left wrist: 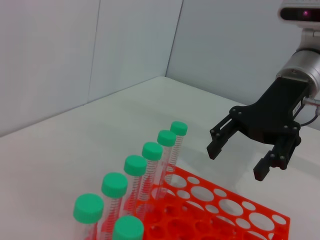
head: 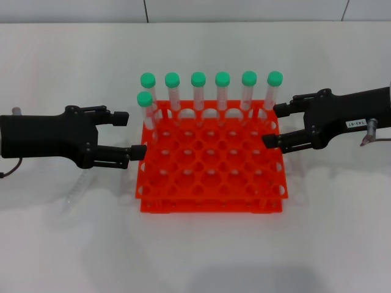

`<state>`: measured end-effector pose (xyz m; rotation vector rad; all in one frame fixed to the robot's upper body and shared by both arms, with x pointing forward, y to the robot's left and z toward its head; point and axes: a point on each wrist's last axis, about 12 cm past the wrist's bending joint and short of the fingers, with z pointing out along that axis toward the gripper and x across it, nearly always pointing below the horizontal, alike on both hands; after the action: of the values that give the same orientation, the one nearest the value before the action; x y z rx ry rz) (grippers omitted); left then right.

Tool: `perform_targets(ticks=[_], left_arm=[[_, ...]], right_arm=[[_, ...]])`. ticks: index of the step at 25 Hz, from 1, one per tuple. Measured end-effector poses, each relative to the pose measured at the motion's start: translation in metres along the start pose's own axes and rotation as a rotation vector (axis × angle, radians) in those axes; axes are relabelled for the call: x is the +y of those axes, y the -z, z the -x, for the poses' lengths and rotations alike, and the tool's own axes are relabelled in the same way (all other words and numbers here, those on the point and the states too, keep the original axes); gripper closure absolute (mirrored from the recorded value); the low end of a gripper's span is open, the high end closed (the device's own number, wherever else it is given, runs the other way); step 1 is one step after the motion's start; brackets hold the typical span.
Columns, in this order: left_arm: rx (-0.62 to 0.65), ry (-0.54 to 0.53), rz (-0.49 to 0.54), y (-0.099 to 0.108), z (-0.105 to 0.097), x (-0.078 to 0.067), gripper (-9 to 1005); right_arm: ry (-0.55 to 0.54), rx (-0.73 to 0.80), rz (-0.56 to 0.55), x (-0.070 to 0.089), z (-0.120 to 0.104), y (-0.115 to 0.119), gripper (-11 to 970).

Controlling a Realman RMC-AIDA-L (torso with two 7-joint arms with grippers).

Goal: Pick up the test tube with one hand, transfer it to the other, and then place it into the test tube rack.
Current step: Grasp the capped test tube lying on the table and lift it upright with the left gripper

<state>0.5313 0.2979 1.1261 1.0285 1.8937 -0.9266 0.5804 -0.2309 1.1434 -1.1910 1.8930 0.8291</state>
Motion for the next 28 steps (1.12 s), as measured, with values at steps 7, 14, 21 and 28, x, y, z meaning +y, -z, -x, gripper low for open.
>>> perform_targets(ticks=[7, 14, 21, 28], left_arm=[[0.000, -0.001, 0.001, 0.0001, 0.0002, 0.0001, 106], [-0.001, -0.002, 0.000, 0.0000, 0.0005, 0.0001, 107], [0.003, -0.005, 0.004, 0.0017, 0.0012, 0.0011, 106], [0.002, 0.004, 0.015, 0.0073, 0.0005, 0.0022, 106]], right_arm=[[0.001, -0.001, -0.001, -0.0002, 0.0002, 0.0003, 189], [0.003, -0.005, -0.006, -0.0005, 0.0009, 0.0003, 189], [0.001, -0.012, -0.010, -0.0005, 0.0006, 0.0006, 189], [-0.001, -0.015, -0.017, -0.0009, -0.0002, 0.0010, 189]])
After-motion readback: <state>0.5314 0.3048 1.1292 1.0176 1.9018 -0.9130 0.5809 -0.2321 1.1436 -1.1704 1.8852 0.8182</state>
